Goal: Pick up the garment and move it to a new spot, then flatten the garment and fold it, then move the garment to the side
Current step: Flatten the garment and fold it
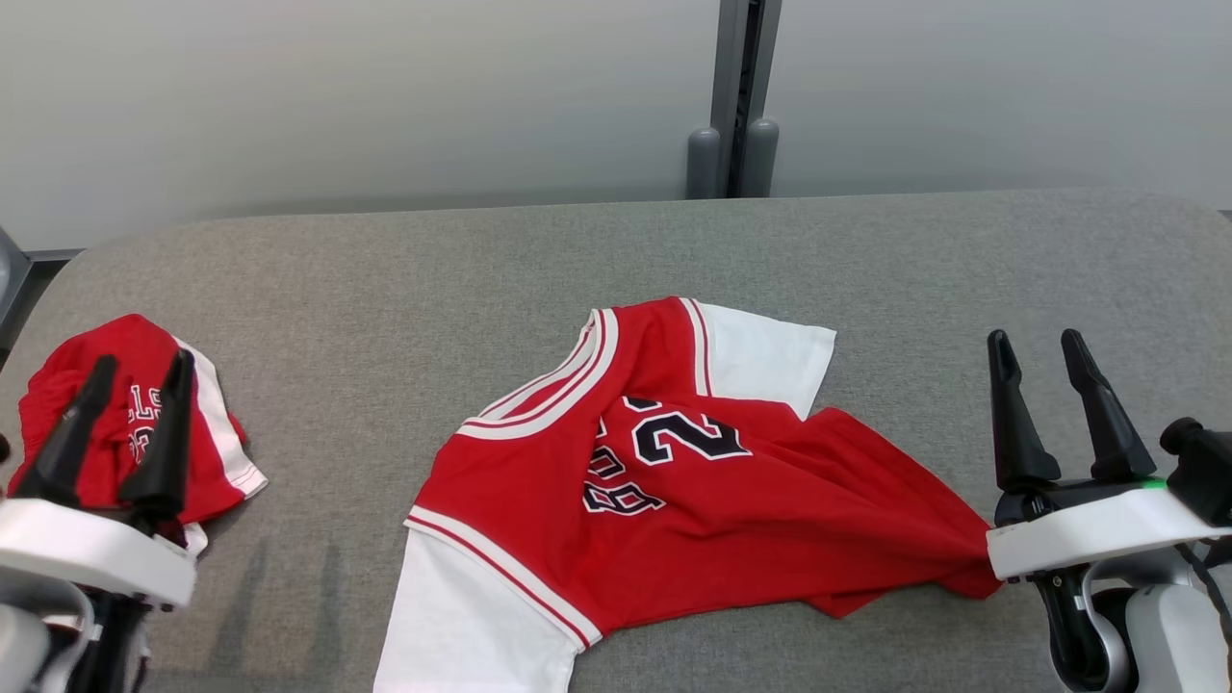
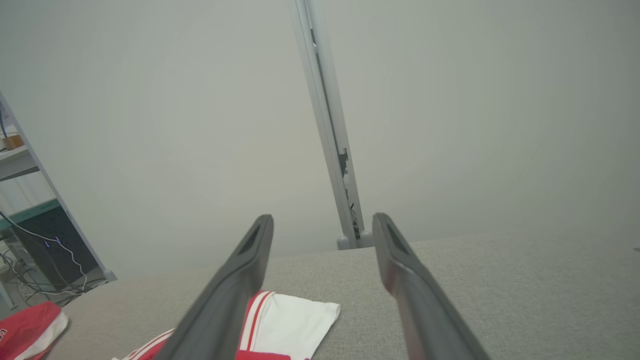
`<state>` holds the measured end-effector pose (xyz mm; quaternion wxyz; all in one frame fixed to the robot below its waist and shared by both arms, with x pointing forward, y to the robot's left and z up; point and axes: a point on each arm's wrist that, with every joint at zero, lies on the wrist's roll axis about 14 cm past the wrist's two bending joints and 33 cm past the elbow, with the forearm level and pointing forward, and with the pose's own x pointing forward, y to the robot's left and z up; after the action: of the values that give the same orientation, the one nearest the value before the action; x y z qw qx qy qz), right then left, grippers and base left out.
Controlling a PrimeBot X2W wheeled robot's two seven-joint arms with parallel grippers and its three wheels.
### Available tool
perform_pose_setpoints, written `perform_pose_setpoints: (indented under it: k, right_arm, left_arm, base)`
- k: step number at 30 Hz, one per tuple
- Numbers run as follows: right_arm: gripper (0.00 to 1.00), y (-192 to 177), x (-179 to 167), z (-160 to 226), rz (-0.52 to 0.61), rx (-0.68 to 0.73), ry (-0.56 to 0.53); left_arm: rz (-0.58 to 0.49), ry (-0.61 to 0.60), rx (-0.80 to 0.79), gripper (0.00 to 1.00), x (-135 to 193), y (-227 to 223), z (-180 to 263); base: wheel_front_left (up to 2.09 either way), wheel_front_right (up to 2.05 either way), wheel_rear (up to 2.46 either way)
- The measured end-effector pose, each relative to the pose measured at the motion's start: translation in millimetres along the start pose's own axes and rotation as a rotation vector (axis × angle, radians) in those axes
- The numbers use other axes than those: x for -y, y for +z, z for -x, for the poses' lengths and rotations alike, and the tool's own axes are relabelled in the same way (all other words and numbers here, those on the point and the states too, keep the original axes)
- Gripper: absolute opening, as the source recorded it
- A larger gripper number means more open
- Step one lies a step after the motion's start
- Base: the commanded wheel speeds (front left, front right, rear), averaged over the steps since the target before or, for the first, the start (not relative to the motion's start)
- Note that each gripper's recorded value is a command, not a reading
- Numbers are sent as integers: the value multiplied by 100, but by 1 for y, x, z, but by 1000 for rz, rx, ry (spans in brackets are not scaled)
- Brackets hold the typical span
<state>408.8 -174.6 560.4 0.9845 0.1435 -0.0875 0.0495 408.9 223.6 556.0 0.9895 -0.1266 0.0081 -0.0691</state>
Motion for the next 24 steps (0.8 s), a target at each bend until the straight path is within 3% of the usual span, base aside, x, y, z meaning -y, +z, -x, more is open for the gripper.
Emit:
perform_pose_setpoints:
  k: [13, 24]
  right_arm:
    - [100, -22, 0, 13, 2, -17, -9]
    - [100, -47, -16, 27, 10, -83, 33]
  left_arm:
    - [-8, 175, 106, 100, -5, -21, 31]
    - [-25, 190, 117, 100, -3, -41, 44]
  base:
    - [0, 0, 0]
    - [0, 0, 0]
